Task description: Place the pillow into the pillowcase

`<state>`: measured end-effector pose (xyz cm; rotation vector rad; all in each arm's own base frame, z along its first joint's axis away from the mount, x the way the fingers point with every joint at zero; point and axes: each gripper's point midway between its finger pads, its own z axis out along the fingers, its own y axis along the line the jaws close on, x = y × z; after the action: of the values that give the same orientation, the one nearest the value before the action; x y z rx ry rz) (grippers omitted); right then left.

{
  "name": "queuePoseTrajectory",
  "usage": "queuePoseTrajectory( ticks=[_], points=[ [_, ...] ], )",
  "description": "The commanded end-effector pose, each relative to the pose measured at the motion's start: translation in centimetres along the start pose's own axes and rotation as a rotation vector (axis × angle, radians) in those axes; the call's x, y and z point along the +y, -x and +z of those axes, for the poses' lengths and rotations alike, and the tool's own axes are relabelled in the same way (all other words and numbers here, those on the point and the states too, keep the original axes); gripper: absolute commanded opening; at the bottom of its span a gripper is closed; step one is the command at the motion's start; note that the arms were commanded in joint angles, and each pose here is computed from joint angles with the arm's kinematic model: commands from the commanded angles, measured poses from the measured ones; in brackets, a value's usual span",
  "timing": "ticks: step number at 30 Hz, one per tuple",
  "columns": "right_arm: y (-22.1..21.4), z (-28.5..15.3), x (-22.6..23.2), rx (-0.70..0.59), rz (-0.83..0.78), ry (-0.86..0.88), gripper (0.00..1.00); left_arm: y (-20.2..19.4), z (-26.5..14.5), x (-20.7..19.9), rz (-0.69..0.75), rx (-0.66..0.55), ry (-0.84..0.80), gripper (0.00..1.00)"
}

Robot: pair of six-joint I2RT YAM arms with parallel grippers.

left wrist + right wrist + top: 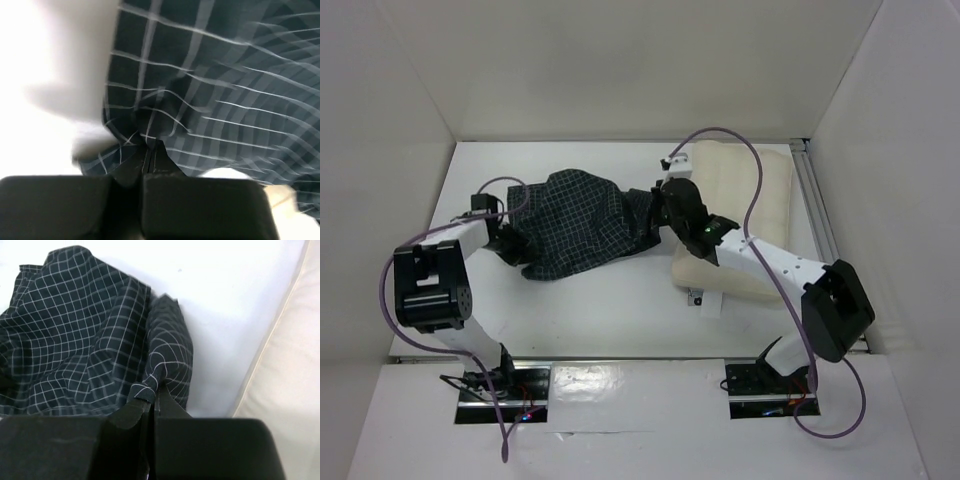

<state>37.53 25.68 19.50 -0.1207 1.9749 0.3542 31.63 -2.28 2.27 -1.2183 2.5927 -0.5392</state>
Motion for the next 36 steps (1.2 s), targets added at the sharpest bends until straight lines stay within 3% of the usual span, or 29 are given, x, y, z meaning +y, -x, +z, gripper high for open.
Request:
queuePoseTrajectory(
  ticks=[1, 3, 4, 5, 6, 7, 9, 10, 13, 15, 18, 22, 25, 29, 33, 34, 35, 36],
  points=[
    [4.6, 0.9, 0.0, -0.102, -0.052, -0.032, 0.0, 6.0, -3.2, -5.7, 0.081, -0.131, -0.149, 0.0],
    [8.1, 1.2, -0.9, -0.17, -0.117, -0.063, 0.0, 10.5, -6.4, -11.0, 0.169, -0.202, -0.257, 0.0],
    [9.3, 1.8, -1.3, -0.192, -0.138, -0.085, 0.0, 11.3, -7.4, -11.7, 0.165, -0.178, -0.254, 0.0],
    [11.2, 2.0, -2.6, -0.222, -0.149, -0.12, 0.0, 14.6, -9.8, -15.3, 0.206, -0.241, -0.323, 0.0],
    [13.1, 2.1, -3.4, -0.252, -0.18, -0.148, 0.0, 15.2, -11.1, -17.4, 0.23, -0.23, -0.383, 0.0],
    [18.0, 1.2, -3.4, -0.346, -0.153, -0.156, 0.0, 16.3, -12.5, -18.9, 0.245, -0.239, -0.427, 0.0],
    [21.3, 1.7, -5.7, -0.383, -0.163, -0.192, 0.0, 18.1, -17.0, -23.4, 0.295, -0.271, -0.568, 0.0],
    [25.3, 0.5, -5.5, -0.463, -0.151, -0.182, 0.0, 18.8, -18.6, -24.4, 0.306, -0.292, -0.613, 0.0],
    [29.6, -1.4, -6.3, -0.546, -0.184, -0.222, 0.0, 19.3, -23.7, -26.8, 0.336, -0.328, -0.776, 0.0],
    [31.4, -3.3, -6.7, -0.603, -0.194, -0.233, 0.0, 20.0, -24.7, -26.3, 0.344, -0.346, -0.839, 0.0],
    [30.3, -5.1, -6.7, -0.602, -0.228, -0.206, 0.0, 19.8, -26.4, -24.9, 0.345, -0.364, -0.868, 0.0],
    [25.6, -6.6, -6.3, -0.524, -0.262, -0.127, 0.0, 20.9, -22.7, -21.0, 0.28, -0.33, -0.798, 0.0],
    [19.7, -6.9, -5.0, -0.402, -0.265, -0.062, 0.0, 20.9, -21.0, -19.2, 0.281, -0.304, -0.776, 0.0],
    [9.6, -7.7, 1.4, -0.208, -0.208, 0.191, 0.0, 20.7, -15.5, -14.5, 0.234, -0.265, -0.592, 0.0],
    [-4.8, -8.3, 7.0, 0.087, -0.196, 0.342, 0.0, 20.5, -12.7, -10.0, 0.169, -0.25, -0.454, 0.3],
    [-7.9, -8.1, 8.1, 0.154, -0.216, 0.346, 0.0, 20.7, -13.1, -9.9, 0.17, -0.271, -0.441, 0.54],
    [-9.5, -8.5, 9.4, 0.184, -0.223, 0.358, 0.0, 20.9, -13.0, -9.1, 0.159, -0.276, -0.412, 0.68],
    [-12.6, -9.9, 11.3, 0.24, -0.251, 0.396, 0.03, 21.5, -13.7, -8.9, 0.167, -0.305, -0.372, 0.76]
  ],
)
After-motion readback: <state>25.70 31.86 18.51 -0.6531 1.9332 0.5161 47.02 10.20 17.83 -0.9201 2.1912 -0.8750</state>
